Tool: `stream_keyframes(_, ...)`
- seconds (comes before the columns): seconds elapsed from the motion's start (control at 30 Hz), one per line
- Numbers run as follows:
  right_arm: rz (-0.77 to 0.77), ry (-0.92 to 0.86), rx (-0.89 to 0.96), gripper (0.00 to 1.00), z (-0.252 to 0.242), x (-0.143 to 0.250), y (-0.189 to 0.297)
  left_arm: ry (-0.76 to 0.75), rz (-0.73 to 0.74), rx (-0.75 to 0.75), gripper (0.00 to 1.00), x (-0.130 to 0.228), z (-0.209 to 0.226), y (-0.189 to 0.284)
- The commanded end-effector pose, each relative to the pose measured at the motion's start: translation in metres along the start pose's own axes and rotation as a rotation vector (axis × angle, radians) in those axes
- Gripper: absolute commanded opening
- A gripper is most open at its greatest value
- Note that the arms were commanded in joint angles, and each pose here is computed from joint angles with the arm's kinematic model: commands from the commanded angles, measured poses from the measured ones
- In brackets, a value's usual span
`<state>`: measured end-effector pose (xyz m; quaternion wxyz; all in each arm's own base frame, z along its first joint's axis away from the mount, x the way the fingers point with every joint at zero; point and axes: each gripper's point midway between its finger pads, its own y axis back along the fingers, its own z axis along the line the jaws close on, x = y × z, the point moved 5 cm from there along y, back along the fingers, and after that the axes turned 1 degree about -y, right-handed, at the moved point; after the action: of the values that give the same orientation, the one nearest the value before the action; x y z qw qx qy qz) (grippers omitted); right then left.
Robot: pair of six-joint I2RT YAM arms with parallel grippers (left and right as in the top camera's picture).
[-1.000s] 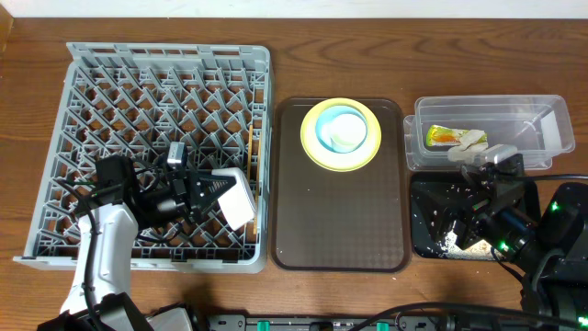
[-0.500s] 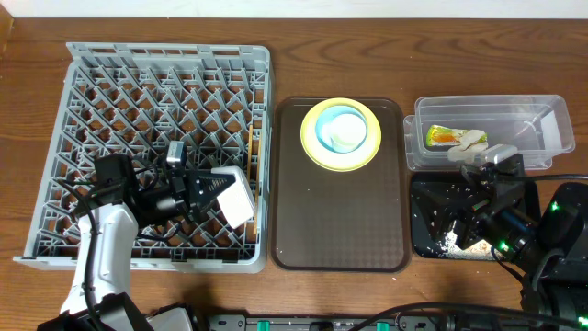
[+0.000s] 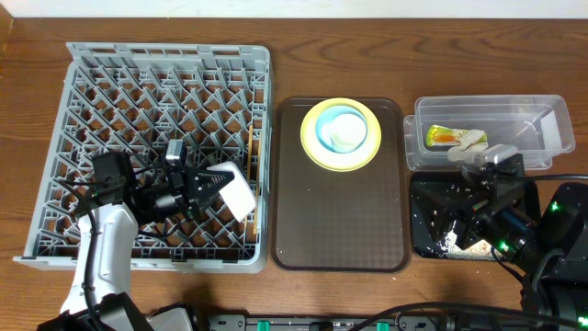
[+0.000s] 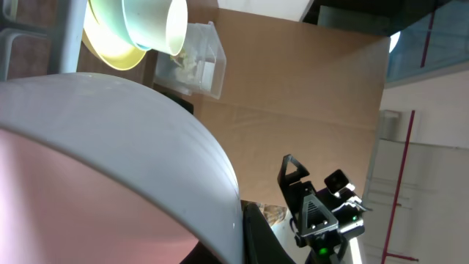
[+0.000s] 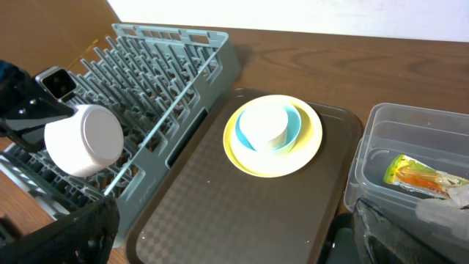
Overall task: Sort waste into correct bins and load items into the dishwasher
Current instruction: 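Rotate the held bowl upright and lower it into the rack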
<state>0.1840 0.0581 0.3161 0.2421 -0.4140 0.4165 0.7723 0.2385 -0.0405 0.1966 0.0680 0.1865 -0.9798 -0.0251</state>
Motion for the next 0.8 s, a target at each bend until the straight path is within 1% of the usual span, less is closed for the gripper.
stream_keyframes(0.0,-0.008,0.024,-0.005,0.99,0.003,-0.003,0.002,0.046,0.002,0.023,0.08,0.000,-0.003,0.001)
stream_keyframes(0.33,-0.008,0.024,-0.005,0.99,0.003,-0.003,0.002,-0.016,-0.003,0.025,0.08,0.006,-0.020,0.002)
stream_keyframes(0.5,-0.008,0.023,-0.004,0.99,0.003,-0.003,0.002,-0.139,-0.004,0.026,0.08,0.006,-0.033,0.002)
stream_keyframes(0.63,-0.008,0.024,-0.005,0.99,0.003,-0.003,0.002,-0.198,0.039,0.025,0.08,0.012,-0.033,-0.007)
stream_keyframes(0.77,-0.008,0.024,-0.005,0.99,0.003,-0.003,0.002,-0.247,0.112,0.026,0.08,0.023,-0.033,-0.021)
